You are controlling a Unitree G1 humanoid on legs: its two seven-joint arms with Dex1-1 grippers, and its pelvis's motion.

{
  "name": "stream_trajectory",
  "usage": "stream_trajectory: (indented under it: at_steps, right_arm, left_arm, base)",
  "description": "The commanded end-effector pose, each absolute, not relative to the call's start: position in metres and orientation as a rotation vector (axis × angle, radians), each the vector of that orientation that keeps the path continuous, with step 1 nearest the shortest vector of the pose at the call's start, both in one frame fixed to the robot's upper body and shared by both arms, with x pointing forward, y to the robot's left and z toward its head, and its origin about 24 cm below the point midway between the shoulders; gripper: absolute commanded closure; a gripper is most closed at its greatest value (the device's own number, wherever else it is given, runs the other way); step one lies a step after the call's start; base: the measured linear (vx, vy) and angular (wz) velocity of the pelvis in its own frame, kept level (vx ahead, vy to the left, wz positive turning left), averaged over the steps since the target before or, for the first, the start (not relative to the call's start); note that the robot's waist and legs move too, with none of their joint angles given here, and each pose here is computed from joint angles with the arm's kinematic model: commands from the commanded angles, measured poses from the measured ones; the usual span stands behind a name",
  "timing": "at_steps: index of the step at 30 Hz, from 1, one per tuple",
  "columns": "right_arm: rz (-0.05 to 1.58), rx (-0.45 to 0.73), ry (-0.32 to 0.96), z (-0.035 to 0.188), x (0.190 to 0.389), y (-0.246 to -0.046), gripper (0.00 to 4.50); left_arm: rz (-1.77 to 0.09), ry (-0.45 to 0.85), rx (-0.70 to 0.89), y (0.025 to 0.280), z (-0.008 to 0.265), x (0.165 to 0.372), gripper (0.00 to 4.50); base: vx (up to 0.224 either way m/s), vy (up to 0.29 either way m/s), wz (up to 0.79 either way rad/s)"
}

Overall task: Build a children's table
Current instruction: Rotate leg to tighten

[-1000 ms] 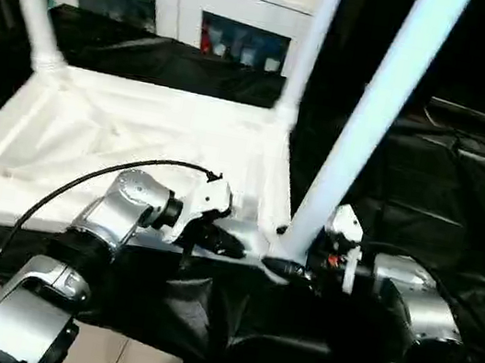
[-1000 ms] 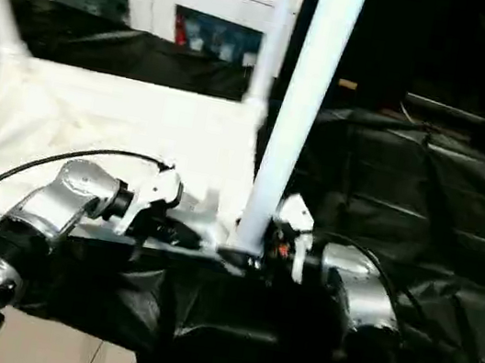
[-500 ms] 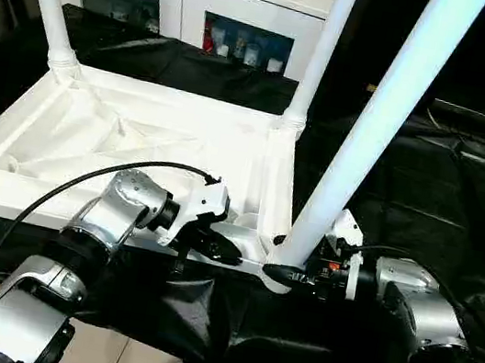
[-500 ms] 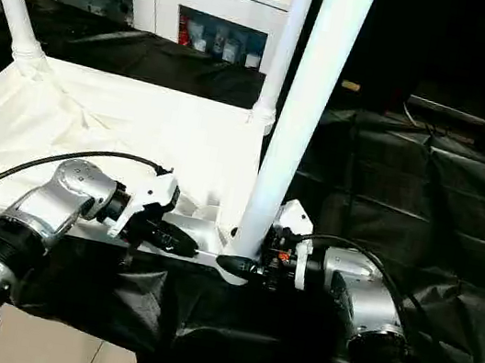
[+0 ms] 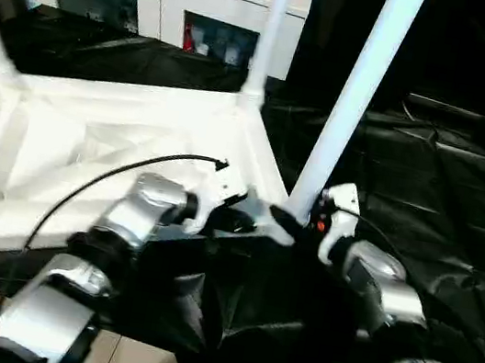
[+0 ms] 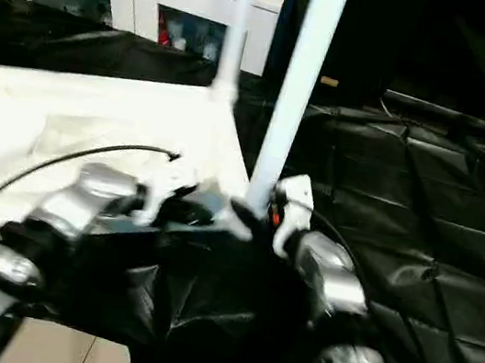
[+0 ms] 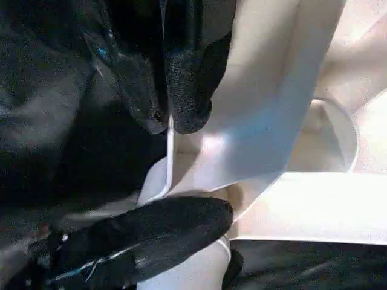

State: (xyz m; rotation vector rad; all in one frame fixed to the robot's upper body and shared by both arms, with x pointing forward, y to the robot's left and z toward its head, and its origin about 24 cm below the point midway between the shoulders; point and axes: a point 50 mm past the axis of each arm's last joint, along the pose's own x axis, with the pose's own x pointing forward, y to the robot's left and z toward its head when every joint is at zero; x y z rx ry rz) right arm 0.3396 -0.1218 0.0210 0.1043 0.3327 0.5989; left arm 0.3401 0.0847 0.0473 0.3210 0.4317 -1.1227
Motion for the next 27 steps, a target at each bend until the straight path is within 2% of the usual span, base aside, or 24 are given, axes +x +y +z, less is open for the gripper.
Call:
stream_trajectory:
  at_steps: [1, 2, 4, 8, 12, 14, 15, 16, 24, 27]
  right_arm:
    - [0.656, 0.107, 0.474, -0.007, 0.324, -0.098, 1.73]
    - [0.668, 0.103, 0.461, -0.006, 0.324, -0.096, 1.17]
    - [0.685, 0.136, 0.456, -0.004, 0.325, -0.095, 1.05]
    - [0.750, 0.081, 0.417, 0.001, 0.326, -0.096, 0.67]
    - [0.839, 0.081, 0.350, 0.009, 0.324, -0.095, 0.67]
    - [0.979, 0.094, 0.307, 0.015, 0.317, -0.097, 0.67]
    - [0.979, 0.094, 0.307, 0.015, 0.317, -0.097, 0.67]
    - [1.071, 0.096, 0.301, 0.018, 0.311, -0.100, 0.67]
    - [1.364, 0.085, 0.416, 0.013, 0.283, -0.121, 0.67]
    - [1.420, 0.071, 0.457, 0.011, 0.276, -0.127, 0.67]
  left_arm:
    - [-1.201, 0.354, 0.275, 0.049, 0.058, 0.336, 4.50]
    - [-1.215, 0.348, 0.272, 0.047, 0.058, 0.335, 4.50]
    - [-1.231, 0.344, 0.274, 0.046, 0.058, 0.334, 4.50]
    - [-1.261, 0.349, 0.285, 0.052, 0.056, 0.332, 4.50]
    - [-1.297, 0.349, 0.288, 0.058, 0.057, 0.330, 4.50]
    - [-1.343, 0.356, 0.290, 0.067, 0.057, 0.328, 4.50]
    - [-1.343, 0.356, 0.290, 0.067, 0.057, 0.328, 4.50]
    - [-1.375, 0.361, 0.293, 0.073, 0.058, 0.326, 4.50]
    - [-1.443, 0.399, 0.333, 0.094, 0.059, 0.324, 4.50]
    - [-1.459, 0.409, 0.341, 0.099, 0.060, 0.324, 4.50]
  base:
    - [0.000, 0.000, 0.00]
    - [0.000, 0.000, 0.00]
    - [0.000, 0.000, 0.00]
    - [0.000, 0.000, 0.00]
    - [0.000, 0.000, 0.00]
    - [0.000, 0.000, 0.00]
    - [0.000, 0.000, 0.00]
    - [0.000, 0.000, 0.00]
    - [0.000, 0.000, 0.00]
    - [0.000, 0.000, 0.00]
